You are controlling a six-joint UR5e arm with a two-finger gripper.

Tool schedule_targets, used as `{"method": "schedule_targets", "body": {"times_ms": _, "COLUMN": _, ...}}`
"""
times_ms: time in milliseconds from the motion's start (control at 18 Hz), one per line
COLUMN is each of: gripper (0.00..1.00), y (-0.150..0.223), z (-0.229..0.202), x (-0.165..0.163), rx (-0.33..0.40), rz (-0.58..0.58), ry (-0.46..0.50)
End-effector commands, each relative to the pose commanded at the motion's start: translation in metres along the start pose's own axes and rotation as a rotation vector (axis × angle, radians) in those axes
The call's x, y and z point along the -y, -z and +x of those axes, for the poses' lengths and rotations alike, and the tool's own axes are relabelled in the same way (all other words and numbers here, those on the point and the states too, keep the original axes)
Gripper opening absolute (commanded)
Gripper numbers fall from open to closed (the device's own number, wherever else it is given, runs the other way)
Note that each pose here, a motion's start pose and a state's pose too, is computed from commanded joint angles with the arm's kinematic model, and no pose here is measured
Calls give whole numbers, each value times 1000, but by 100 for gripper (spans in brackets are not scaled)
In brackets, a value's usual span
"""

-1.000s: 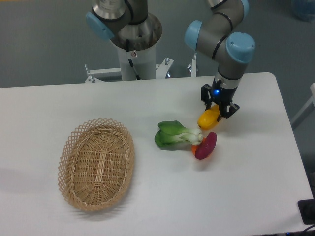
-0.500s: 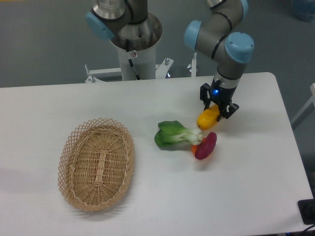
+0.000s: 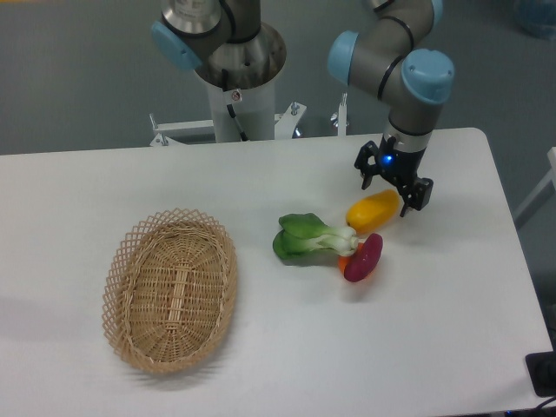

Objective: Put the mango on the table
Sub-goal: 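Open the gripper to release the yellow mango, then raise the open gripper up away from the mango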

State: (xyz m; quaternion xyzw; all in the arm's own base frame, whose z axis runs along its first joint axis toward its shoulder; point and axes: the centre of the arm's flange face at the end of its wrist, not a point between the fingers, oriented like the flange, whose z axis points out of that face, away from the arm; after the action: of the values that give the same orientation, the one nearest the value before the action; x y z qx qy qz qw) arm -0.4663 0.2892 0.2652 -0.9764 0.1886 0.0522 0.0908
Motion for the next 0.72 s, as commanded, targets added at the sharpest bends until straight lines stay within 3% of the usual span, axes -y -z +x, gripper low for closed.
{"method": "schedule_targets", "body": {"times_ms": 722, "gripper": 100, "y": 19, "z": -9, "x": 2, "rx": 39, "rz": -9, "ry": 19}}
